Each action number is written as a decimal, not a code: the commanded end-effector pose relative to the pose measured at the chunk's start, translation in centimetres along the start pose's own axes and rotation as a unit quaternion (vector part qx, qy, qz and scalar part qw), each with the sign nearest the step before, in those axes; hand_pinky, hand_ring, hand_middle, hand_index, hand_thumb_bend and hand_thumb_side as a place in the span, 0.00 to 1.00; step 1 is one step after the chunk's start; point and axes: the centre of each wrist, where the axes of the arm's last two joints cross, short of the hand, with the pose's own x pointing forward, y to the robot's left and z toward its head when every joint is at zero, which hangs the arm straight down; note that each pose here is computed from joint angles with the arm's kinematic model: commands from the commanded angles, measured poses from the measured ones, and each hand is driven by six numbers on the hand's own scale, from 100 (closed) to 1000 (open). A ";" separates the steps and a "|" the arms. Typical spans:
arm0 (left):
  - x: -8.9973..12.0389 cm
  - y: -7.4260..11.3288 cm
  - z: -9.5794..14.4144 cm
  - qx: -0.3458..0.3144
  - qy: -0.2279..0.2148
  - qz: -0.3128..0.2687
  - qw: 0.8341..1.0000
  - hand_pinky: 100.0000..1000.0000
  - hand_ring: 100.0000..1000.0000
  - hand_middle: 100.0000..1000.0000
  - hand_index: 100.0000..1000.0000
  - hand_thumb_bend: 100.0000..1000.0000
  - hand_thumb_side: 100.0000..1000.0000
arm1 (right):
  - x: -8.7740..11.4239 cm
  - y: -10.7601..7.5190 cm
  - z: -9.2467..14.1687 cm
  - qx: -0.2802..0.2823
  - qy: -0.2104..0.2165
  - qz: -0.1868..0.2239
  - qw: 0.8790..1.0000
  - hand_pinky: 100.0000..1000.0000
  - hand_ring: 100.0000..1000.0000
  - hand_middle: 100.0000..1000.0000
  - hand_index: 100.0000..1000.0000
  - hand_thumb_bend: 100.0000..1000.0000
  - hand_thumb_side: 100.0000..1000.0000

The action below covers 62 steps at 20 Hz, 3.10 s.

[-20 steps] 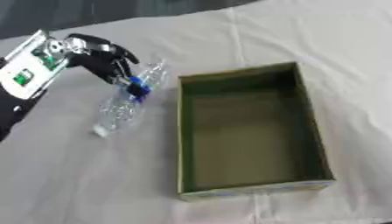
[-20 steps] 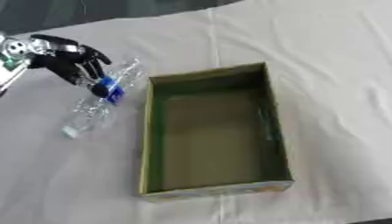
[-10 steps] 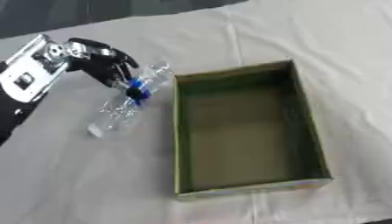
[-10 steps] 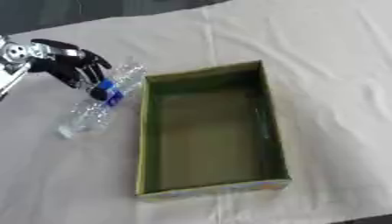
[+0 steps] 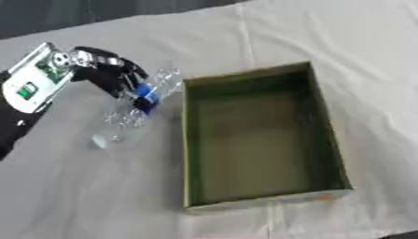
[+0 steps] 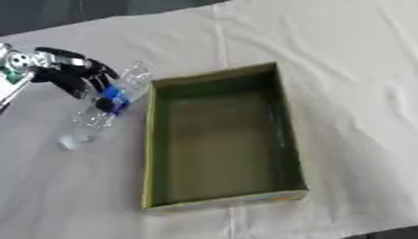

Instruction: Pick up objects on the table and place them in the box.

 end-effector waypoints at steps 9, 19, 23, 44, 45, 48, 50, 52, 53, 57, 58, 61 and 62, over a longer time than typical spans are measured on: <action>0.0 -0.3 -0.5 -0.011 -0.003 -0.004 1.000 0.62 0.76 0.70 0.94 1.00 0.51 | 0.1 -0.8 -1.2 0.014 -0.017 0.005 1.000 0.66 0.76 0.89 0.73 0.32 1.00; -0.2 -0.8 -1.0 -0.019 -0.005 -0.003 1.000 0.62 0.76 0.70 0.94 1.00 0.51 | 0.1 -0.8 -1.3 0.020 -0.019 0.004 1.000 0.66 0.75 0.89 0.73 0.32 1.00; -0.2 -0.9 -1.1 -0.020 -0.004 -0.005 1.000 0.63 0.76 0.69 0.94 1.00 0.52 | 0.1 -0.9 -1.3 0.021 -0.018 0.004 1.000 0.66 0.75 0.90 0.73 0.32 1.00; 0.0 -2.5 -3.7 0.037 0.017 -0.104 0.994 0.58 0.73 0.59 0.91 0.97 0.41 | 0.5 -0.9 -0.9 0.034 0.002 -0.002 0.999 0.67 0.76 0.91 0.75 0.31 1.00; -0.1 -2.5 -3.7 0.039 0.018 -0.105 0.994 0.55 0.70 0.58 0.89 0.90 0.36 | 0.5 -0.9 -0.9 0.034 0.002 -0.002 0.999 0.67 0.76 0.91 0.75 0.31 1.00; -0.1 -2.4 -3.7 0.046 0.022 -0.108 0.993 0.50 0.65 0.56 0.86 0.83 0.30 | 0.6 -0.9 -0.9 0.035 0.002 -0.003 0.999 0.67 0.76 0.91 0.75 0.31 1.00; -0.1 -2.5 -3.7 0.049 0.025 -0.111 0.992 0.48 0.63 0.55 0.85 0.79 0.26 | 0.6 -0.9 -0.9 0.036 0.002 -0.003 0.999 0.67 0.76 0.91 0.75 0.31 1.00; -0.2 -2.6 -3.8 0.051 0.028 -0.113 0.992 0.47 0.61 0.55 0.84 0.78 0.25 | 0.6 -0.9 -0.9 0.036 0.002 -0.003 0.999 0.67 0.76 0.91 0.75 0.31 1.00; -0.3 -2.6 -3.8 0.051 0.028 -0.114 0.992 0.43 0.58 0.54 0.82 0.72 0.19 | 0.6 -0.9 -0.9 0.036 0.002 -0.003 0.999 0.67 0.76 0.91 0.75 0.31 1.00; -0.3 -2.9 -4.0 0.055 0.029 -0.118 0.991 0.40 0.55 0.52 0.79 0.59 0.08 | 0.6 -1.0 -1.0 0.035 0.001 -0.003 0.999 0.67 0.76 0.91 0.75 0.31 1.00; -0.2 -2.9 -4.0 0.058 0.027 -0.122 0.991 0.39 0.55 0.51 0.78 0.57 0.05 | 0.6 -1.0 -1.0 0.034 0.001 -0.003 0.999 0.67 0.76 0.91 0.75 0.31 1.00; -0.1 -2.8 -3.8 0.069 0.025 -0.133 0.988 0.31 0.48 0.45 0.70 0.44 0.00 | 0.6 -1.0 -1.1 0.034 0.002 -0.004 0.999 0.67 0.76 0.91 0.75 0.31 1.00; 0.0 -2.7 -3.8 0.074 0.024 -0.138 0.987 0.28 0.45 0.42 0.65 0.39 0.00 | 0.6 -0.9 -1.1 0.034 0.002 -0.004 0.999 0.67 0.76 0.91 0.75 0.31 1.00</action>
